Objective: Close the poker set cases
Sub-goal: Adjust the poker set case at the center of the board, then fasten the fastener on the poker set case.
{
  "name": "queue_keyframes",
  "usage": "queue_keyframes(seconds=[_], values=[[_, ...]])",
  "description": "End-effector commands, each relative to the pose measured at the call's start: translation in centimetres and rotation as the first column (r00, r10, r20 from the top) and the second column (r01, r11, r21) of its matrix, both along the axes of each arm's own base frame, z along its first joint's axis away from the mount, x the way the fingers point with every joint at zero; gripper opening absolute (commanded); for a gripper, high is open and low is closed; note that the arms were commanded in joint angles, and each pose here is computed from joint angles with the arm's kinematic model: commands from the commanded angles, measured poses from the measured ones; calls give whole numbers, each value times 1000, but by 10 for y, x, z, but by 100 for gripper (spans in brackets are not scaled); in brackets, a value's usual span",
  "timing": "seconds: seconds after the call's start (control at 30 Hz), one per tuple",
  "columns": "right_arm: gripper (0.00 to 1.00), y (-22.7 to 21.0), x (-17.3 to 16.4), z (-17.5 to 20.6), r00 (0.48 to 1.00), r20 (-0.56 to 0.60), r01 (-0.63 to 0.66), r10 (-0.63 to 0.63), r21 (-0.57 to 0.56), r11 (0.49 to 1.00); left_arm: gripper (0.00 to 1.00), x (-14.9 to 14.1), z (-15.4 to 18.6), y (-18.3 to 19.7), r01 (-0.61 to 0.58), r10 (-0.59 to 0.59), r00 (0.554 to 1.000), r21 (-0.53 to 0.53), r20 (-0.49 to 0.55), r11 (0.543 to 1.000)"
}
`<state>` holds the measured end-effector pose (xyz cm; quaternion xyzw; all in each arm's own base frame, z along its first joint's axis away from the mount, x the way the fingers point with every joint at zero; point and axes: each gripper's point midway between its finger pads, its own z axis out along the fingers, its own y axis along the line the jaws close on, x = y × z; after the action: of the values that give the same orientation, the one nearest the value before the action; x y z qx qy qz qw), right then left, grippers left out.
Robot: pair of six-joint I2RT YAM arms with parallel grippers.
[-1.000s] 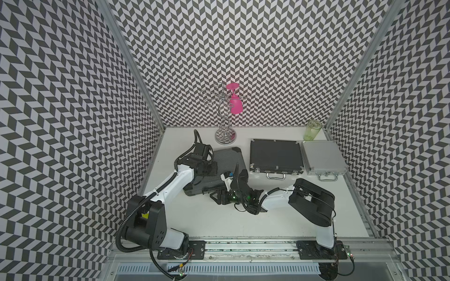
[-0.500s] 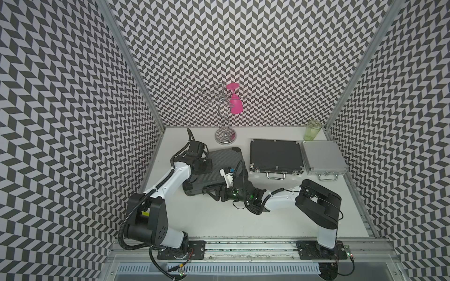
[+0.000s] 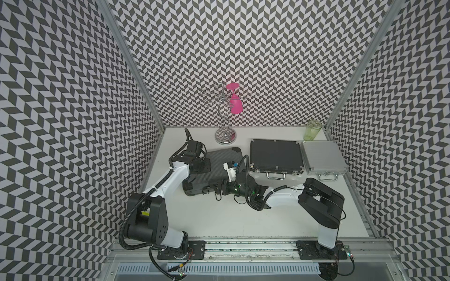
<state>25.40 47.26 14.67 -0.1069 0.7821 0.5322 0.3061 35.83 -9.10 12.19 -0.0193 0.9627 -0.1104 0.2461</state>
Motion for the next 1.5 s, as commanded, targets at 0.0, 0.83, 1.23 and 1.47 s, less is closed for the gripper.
queue_keyframes(seconds=[0.0, 0.83, 1.23, 1.47], values=[[67, -9, -7, -18, 1000, -29, -1, 0, -49, 999, 11, -17, -20, 2, 12, -9, 996, 30, -86, 999], [68, -22, -56, -2, 995, -23, -99, 97, -104, 990, 7, -10, -17, -2, 19, -17, 997, 27, -77, 999], [78, -32, -45, -60, 999, 32, -11, 19, -218, 976, 8, -13, -16, 0, 22, -19, 997, 32, -73, 999], [81, -24, -39, -79, 999, 38, -3, 12, -245, 970, 8, -13, -18, -2, 23, -21, 997, 21, -73, 1000]])
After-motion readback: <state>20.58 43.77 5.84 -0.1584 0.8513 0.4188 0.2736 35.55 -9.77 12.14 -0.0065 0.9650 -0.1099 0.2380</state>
